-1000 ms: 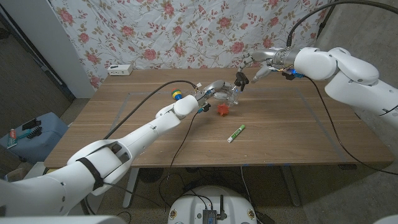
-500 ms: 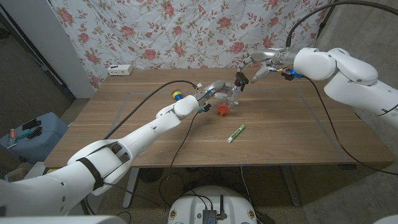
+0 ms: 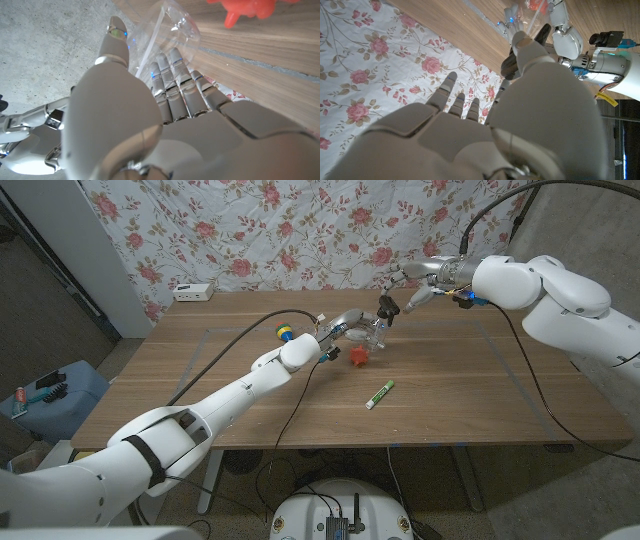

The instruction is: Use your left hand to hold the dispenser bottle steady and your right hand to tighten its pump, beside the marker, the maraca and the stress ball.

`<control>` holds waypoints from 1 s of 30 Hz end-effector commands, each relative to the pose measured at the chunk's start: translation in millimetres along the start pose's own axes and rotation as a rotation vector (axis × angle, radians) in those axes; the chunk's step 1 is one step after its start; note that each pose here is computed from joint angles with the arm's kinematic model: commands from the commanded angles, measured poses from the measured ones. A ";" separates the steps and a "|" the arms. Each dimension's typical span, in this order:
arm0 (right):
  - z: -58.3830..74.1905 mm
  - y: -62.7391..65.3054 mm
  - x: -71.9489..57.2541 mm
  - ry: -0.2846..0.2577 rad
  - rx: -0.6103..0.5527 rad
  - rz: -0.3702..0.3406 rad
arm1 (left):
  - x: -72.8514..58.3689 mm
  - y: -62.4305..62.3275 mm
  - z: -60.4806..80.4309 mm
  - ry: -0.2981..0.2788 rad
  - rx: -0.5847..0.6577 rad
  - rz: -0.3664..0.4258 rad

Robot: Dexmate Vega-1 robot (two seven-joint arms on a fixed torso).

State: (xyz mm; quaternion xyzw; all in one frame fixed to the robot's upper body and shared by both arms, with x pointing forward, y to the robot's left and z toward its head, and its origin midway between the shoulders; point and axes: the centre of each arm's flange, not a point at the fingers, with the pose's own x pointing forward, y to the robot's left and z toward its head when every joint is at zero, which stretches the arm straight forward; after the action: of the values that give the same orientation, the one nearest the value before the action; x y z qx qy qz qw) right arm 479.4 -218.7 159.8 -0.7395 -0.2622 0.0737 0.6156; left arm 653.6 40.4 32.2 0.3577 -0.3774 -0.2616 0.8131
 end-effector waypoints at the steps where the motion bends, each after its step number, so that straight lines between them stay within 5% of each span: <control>1: -0.3 -7.2 -5.3 0.013 -0.018 -0.020 | -2.0 0.1 -2.7 0.008 -0.002 -0.001; 30: 9.5 -14.7 1.1 -0.023 -0.043 0.012 | 2.1 -1.9 -4.2 0.009 -0.004 -0.010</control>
State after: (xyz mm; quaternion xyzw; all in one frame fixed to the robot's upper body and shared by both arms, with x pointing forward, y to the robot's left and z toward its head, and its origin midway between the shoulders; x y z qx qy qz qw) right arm 468.8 -213.7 169.9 -0.7469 -0.2698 0.0703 0.6036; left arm 657.5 41.7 29.8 0.3580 -0.3713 -0.2628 0.8154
